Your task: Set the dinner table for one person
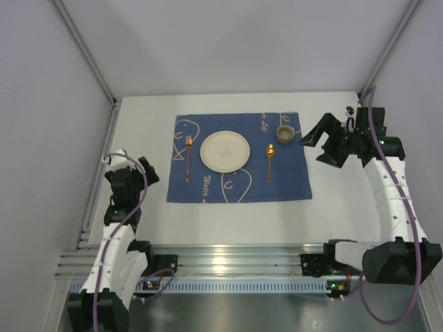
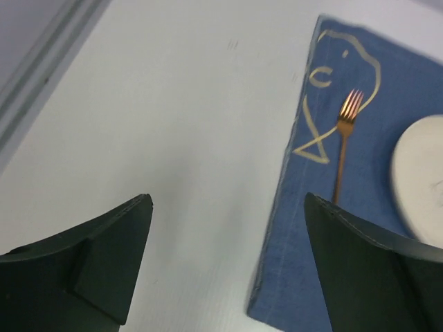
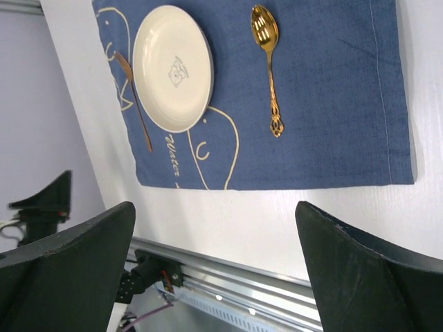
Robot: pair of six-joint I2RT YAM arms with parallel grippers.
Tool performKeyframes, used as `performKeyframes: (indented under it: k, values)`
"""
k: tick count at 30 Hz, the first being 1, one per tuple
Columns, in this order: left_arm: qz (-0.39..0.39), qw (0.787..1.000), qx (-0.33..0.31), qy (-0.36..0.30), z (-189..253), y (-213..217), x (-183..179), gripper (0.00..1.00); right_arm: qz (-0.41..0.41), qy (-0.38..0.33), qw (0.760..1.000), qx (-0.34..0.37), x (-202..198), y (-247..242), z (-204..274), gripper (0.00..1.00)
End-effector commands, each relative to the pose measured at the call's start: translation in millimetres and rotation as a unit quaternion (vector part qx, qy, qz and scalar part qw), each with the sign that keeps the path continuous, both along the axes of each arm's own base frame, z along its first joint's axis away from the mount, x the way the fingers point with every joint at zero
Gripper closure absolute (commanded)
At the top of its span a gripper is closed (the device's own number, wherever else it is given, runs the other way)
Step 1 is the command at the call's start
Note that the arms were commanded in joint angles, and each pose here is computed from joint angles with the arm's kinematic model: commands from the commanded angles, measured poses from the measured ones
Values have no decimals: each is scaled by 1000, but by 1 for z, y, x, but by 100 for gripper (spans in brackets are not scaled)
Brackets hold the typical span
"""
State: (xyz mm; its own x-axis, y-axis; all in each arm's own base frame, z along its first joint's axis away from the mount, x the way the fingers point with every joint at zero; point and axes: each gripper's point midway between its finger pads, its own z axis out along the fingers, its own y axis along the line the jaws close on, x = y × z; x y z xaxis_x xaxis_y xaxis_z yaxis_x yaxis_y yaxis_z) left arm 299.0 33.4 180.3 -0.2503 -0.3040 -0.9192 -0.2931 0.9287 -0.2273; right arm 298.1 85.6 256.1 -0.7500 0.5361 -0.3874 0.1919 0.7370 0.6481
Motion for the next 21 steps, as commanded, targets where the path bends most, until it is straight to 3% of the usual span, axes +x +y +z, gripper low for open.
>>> performKeyframes:
  k: [1, 3, 7, 12, 14, 19, 21]
  values:
    - [-3, 996, -5, -93, -9, -3, 7, 1, 21, -19, 1000, -11, -11, 4, -6, 0]
    - [11, 997, -3, -78, -41, 1, -2, 1, 33, -22, 999, -12, -17, 5, -10, 0]
    - [-2, 994, 44, -96, -44, 5, 8, 1, 44, -48, 998, -23, -31, 5, -5, 0]
    - [-13, 996, 64, -62, -77, 7, 39, 2, 54, -91, 993, -57, -38, 1, 8, 0]
    - [-23, 998, 56, -16, -88, 4, 60, 1, 31, -129, 987, -91, -36, -10, 22, 0]
    - [-41, 996, 79, -28, -87, -2, 98, 2, -9, -217, 969, -120, -35, -23, 44, 0]
    - [-71, 993, 93, -34, -100, -13, 107, 1, -4, -224, 967, -120, -36, -22, 32, 0]
